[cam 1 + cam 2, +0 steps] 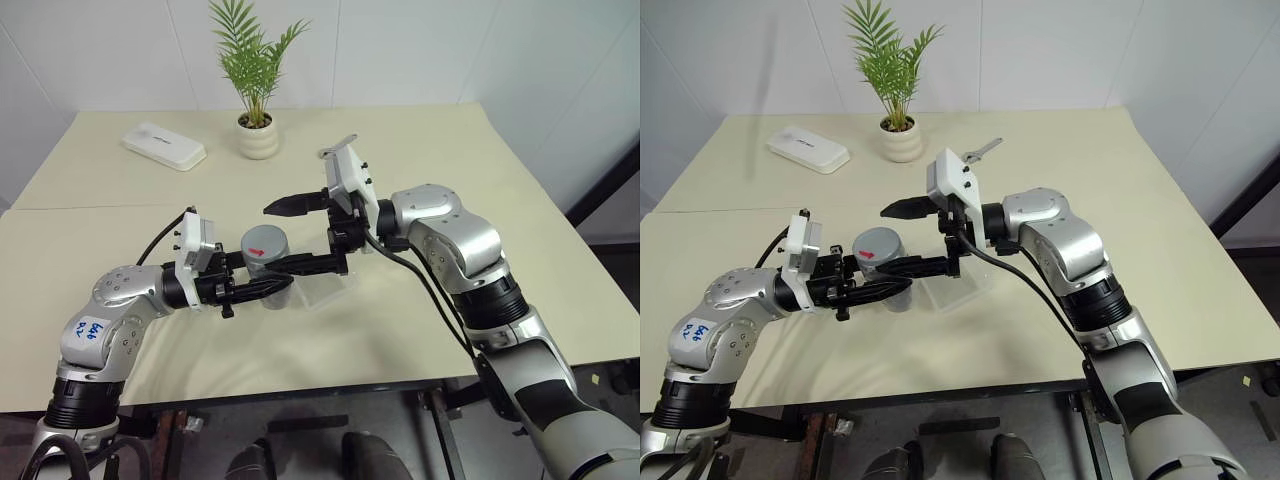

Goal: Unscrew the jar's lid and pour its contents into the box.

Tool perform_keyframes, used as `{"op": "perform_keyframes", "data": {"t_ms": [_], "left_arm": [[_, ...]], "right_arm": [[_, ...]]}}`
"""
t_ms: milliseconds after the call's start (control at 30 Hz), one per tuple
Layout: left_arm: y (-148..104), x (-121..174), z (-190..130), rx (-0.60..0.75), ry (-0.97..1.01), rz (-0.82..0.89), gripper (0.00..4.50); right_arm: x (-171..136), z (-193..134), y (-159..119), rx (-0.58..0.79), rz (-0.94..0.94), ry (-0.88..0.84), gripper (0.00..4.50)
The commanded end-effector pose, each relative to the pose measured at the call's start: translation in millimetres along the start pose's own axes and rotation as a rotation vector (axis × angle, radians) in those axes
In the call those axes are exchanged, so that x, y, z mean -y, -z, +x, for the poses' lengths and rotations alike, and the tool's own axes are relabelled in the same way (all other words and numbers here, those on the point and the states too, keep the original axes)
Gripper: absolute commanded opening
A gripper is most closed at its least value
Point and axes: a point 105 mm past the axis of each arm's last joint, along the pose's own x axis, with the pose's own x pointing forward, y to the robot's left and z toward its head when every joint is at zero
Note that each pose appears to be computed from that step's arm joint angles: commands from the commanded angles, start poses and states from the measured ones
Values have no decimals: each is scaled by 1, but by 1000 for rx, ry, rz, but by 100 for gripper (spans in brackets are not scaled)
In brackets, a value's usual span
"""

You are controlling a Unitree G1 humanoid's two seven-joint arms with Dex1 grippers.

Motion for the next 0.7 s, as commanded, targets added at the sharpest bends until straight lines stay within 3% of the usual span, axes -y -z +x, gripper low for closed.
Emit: {"op": "perform_keyframes", "data": {"t_ms": [33,233,433,700], "left_arm": [[-13,12,-2,30,70,72,194],[-14,8,-5,19,55,81,194],[-11,7,-1,15,57,74,194],[-11,7,3,10,66,72,194]], "right_arm": [[31,-52,-6,3,-12,215,449],[25,-57,-13,51,7,166,449],[-11,-25,-31,141,21,-14,449],[-16,15,-28,82,16,3,449]]}}
